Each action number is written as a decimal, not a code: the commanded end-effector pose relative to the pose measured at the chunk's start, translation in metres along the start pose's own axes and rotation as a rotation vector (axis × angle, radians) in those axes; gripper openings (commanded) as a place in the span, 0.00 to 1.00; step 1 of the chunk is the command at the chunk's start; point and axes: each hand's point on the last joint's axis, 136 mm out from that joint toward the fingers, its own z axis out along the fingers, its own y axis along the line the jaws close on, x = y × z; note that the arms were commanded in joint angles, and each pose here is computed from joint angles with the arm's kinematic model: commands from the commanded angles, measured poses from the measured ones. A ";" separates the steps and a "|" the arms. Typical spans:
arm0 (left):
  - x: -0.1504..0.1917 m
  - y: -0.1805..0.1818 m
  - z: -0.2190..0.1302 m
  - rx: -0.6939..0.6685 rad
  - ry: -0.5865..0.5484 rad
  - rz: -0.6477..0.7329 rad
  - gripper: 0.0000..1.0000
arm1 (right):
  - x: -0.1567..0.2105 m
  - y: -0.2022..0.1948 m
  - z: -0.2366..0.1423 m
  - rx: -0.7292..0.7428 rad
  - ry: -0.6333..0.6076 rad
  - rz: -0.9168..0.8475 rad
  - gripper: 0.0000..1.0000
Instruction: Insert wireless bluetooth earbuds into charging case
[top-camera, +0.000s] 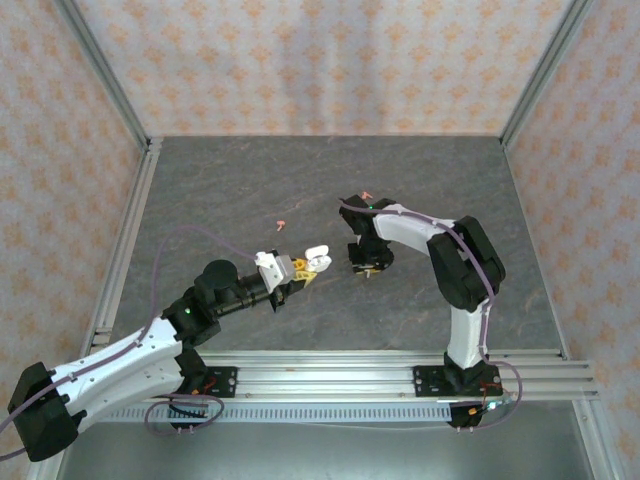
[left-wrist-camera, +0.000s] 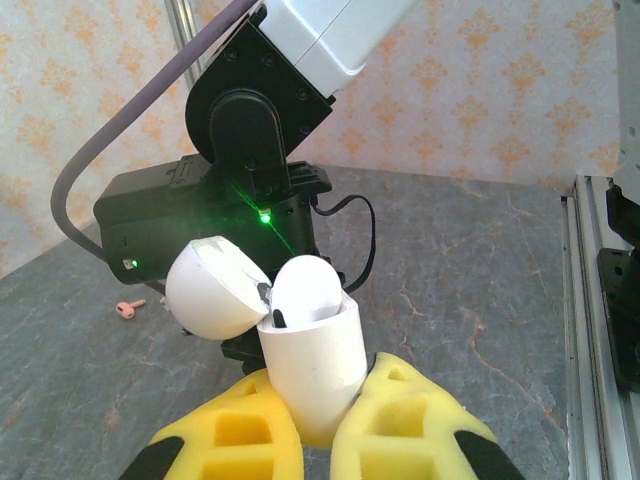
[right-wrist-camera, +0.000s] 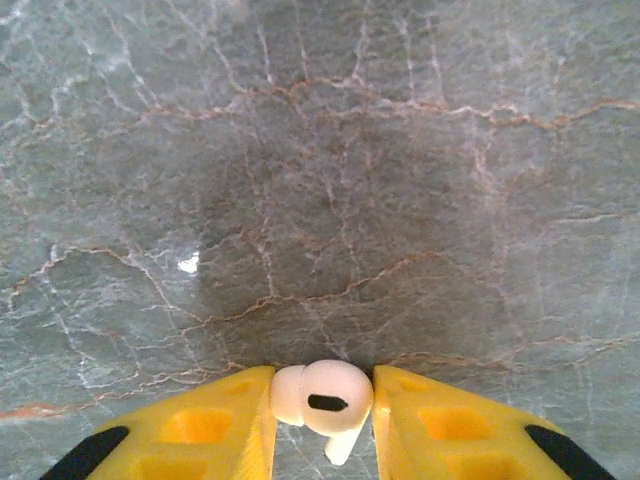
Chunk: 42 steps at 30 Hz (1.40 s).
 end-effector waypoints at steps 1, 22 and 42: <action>-0.003 0.002 -0.001 -0.012 -0.014 0.013 0.00 | -0.003 0.003 -0.001 0.001 -0.010 -0.008 0.30; -0.023 0.009 0.015 -0.020 -0.037 -0.007 0.00 | -0.028 -0.004 -0.144 -0.137 -0.603 0.089 0.20; -0.044 0.037 0.038 -0.120 -0.044 -0.126 0.00 | 0.010 0.062 -0.272 -0.467 -1.061 -0.193 0.18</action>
